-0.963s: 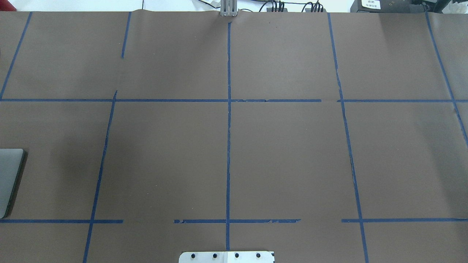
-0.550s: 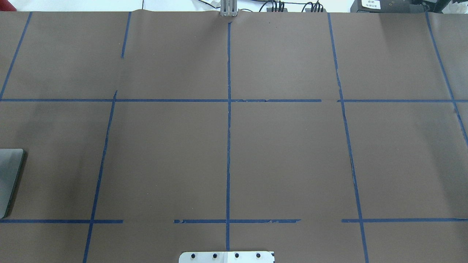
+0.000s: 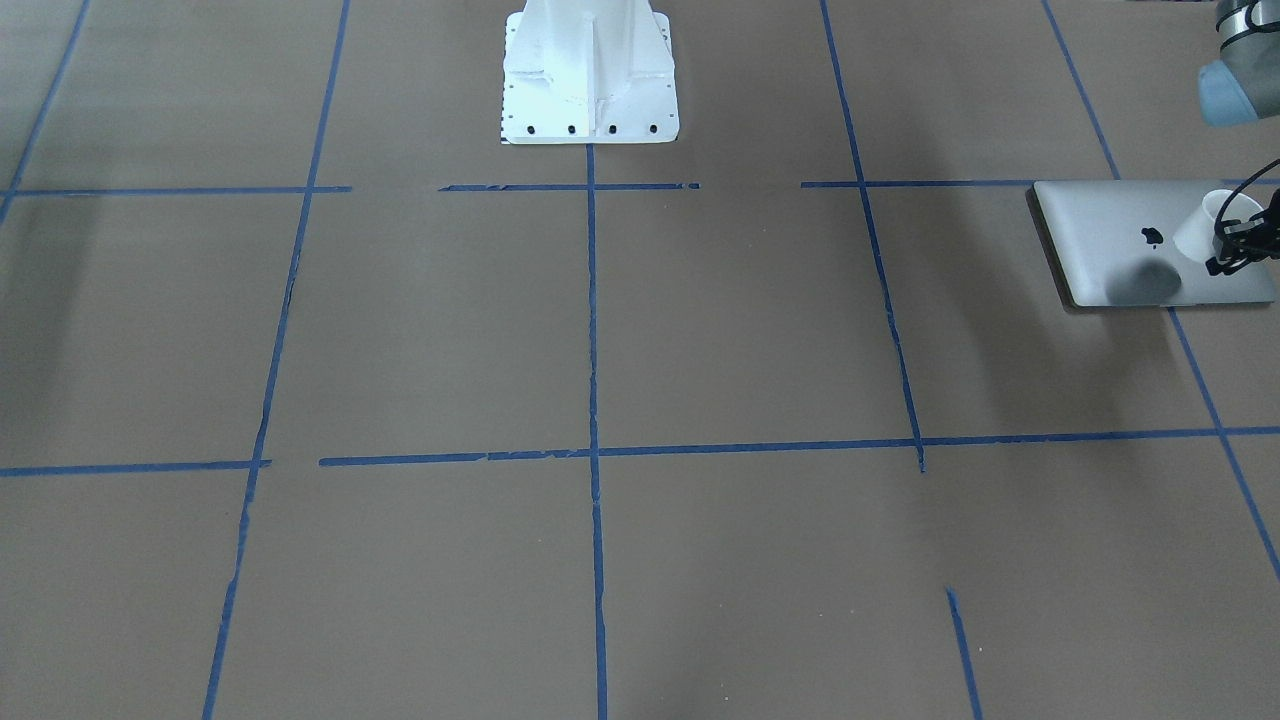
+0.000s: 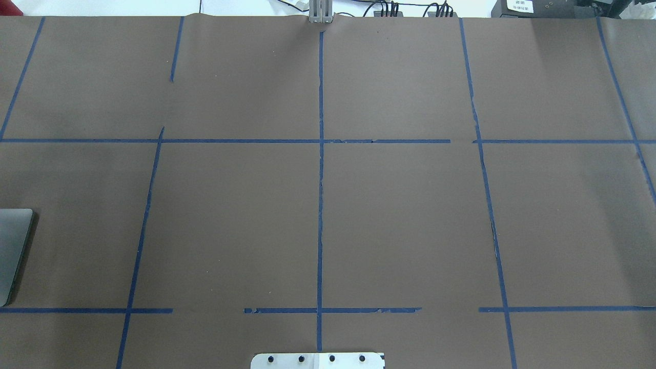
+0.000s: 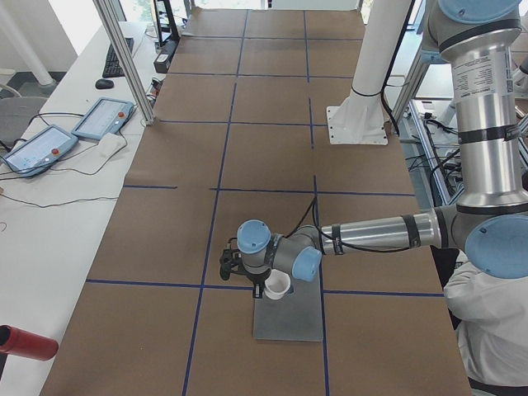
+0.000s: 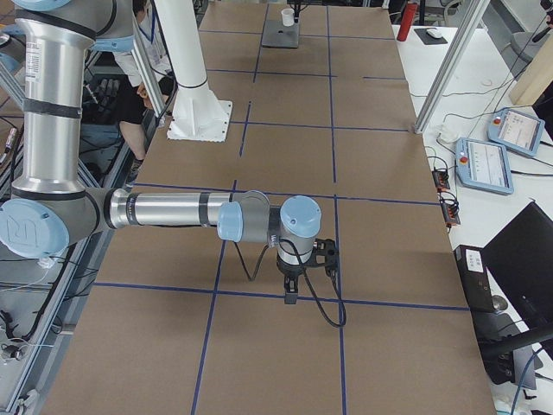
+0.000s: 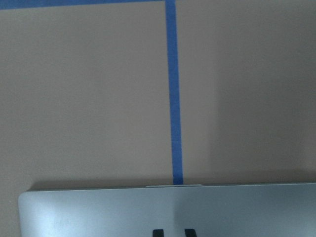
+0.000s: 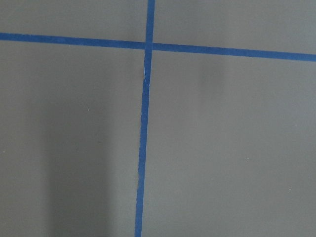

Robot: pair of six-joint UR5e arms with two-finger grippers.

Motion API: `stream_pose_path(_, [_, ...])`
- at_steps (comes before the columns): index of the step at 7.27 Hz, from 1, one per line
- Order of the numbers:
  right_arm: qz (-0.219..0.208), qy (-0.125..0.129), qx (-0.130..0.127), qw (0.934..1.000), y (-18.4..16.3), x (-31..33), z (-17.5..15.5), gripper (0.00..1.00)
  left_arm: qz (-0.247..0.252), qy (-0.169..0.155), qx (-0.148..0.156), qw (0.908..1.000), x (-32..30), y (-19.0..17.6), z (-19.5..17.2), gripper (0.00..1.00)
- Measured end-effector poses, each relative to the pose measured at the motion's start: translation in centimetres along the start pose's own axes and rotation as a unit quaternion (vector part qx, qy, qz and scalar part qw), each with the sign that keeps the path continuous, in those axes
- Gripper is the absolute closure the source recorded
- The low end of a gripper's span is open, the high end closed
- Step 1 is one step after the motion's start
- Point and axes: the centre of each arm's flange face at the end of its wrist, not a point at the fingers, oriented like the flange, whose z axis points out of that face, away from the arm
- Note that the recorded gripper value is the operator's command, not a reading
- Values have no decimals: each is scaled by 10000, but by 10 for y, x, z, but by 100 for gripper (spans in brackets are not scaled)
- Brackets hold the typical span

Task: Place cup on laptop
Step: 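Move the held cup with the left gripper over the silver laptop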

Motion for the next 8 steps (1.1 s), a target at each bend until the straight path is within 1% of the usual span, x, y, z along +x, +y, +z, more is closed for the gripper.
stream_pose_path(4, [0, -2, 0, 10000, 0, 0, 0, 0, 126, 3, -254, 9996, 8, 19, 25, 100])
stream_pose_path(5, [0, -2, 0, 10000, 0, 0, 0, 0, 145, 3, -300, 9994, 9, 21, 29, 95])
stream_pose_path(7, [0, 1, 0, 10000, 0, 0, 0, 0, 164, 5, -349, 9993, 11, 23, 32, 79])
stream_pose_path(8, [0, -2, 0, 10000, 0, 0, 0, 0, 177, 8, -368, 9992, 12, 23, 33, 64])
